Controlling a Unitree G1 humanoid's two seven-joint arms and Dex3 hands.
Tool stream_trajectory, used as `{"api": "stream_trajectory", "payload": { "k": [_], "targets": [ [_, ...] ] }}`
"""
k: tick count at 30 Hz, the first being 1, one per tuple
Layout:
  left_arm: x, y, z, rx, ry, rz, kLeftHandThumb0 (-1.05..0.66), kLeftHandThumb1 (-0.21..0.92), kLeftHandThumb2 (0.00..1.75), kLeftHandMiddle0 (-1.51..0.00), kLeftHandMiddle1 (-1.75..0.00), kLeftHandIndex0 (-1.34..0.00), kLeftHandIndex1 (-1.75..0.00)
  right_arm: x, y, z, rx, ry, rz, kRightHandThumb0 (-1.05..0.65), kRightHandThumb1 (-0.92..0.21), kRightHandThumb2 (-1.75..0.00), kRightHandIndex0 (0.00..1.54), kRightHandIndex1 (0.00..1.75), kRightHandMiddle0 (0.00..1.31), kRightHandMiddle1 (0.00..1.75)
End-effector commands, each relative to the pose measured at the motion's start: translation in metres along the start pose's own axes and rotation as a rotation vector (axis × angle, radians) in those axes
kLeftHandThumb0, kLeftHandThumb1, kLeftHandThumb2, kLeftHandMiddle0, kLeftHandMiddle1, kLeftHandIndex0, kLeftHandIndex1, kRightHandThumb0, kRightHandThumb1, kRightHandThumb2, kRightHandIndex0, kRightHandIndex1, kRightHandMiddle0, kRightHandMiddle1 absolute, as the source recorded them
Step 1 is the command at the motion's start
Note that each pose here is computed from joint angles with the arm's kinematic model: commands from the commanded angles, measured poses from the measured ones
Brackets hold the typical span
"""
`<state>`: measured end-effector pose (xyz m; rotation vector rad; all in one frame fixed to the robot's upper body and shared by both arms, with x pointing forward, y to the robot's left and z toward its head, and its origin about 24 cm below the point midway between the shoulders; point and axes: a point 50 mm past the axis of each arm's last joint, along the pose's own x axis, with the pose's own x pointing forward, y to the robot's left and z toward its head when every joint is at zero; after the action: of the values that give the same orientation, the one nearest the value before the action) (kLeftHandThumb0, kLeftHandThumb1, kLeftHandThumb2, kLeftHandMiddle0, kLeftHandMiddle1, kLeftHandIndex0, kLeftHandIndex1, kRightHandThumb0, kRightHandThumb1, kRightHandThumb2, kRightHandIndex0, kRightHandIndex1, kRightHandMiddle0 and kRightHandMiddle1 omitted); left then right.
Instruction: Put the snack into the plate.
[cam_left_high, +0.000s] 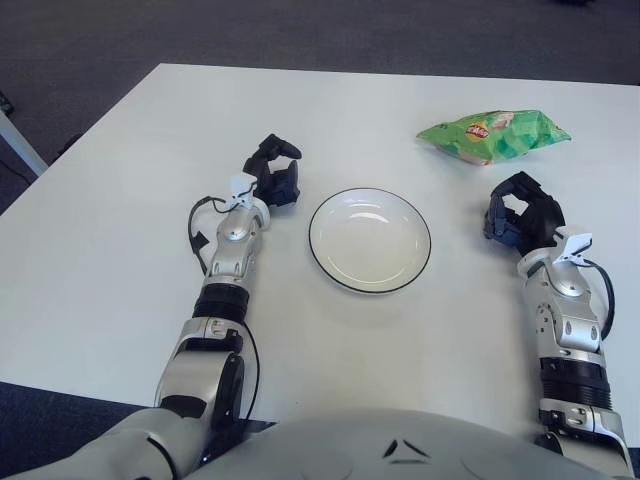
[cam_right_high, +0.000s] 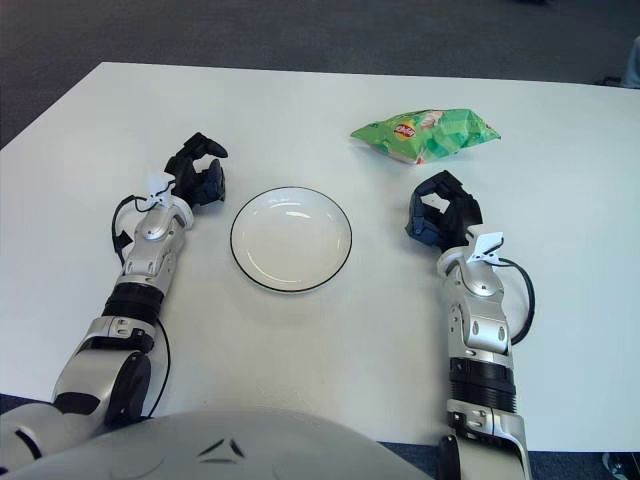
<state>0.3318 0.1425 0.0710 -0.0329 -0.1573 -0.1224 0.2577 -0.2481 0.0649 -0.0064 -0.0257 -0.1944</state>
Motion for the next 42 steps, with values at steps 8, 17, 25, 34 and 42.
{"api": "stream_trajectory", "payload": {
  "k": [8, 17, 25, 34, 42],
  "targets": [
    [-0.018, 0.005, -0.025, -0.008, 0.093, 0.031, -0.42, 0.53, 1.06, -1.24, -1.75, -0.45, -1.75, -0.018, 0.005, -0.036, 0.101, 0.097, -0.009, -0.47, -0.34, -1.28, 1.30, 1.75, 0.59, 1.75],
    [-0.018, 0.003, -0.025, -0.013, 0.089, 0.027, -0.42, 0.52, 1.06, -1.24, -1.75, -0.46, -1.75, -0.019, 0.003, -0.038, 0.106, 0.089, -0.008, -0.47, -0.34, -1.29, 1.30, 1.75, 0.60, 1.75],
    [-0.019, 0.000, -0.026, -0.018, 0.092, 0.031, -0.42, 0.52, 1.06, -1.24, -1.75, -0.46, -1.75, -0.020, -0.001, -0.038, 0.088, 0.075, -0.020, -0.48, -0.31, -1.32, 1.30, 1.75, 0.62, 1.75],
    [-0.020, -0.003, -0.026, -0.007, 0.089, 0.032, -0.42, 0.52, 1.06, -1.23, -1.75, -0.46, -1.75, -0.021, -0.018, -0.026, -0.141, -0.010, -0.056, -0.49, -0.30, -1.33, 1.28, 1.75, 0.63, 1.75],
    [-0.022, -0.004, -0.028, 0.017, 0.085, 0.027, -0.42, 0.52, 1.06, -1.22, -1.75, -0.46, -1.75, -0.027, -0.033, 0.007, -0.368, -0.044, -0.066, -0.45, -0.41, -1.19, 1.10, 1.75, 0.54, 1.75]
  ]
}}
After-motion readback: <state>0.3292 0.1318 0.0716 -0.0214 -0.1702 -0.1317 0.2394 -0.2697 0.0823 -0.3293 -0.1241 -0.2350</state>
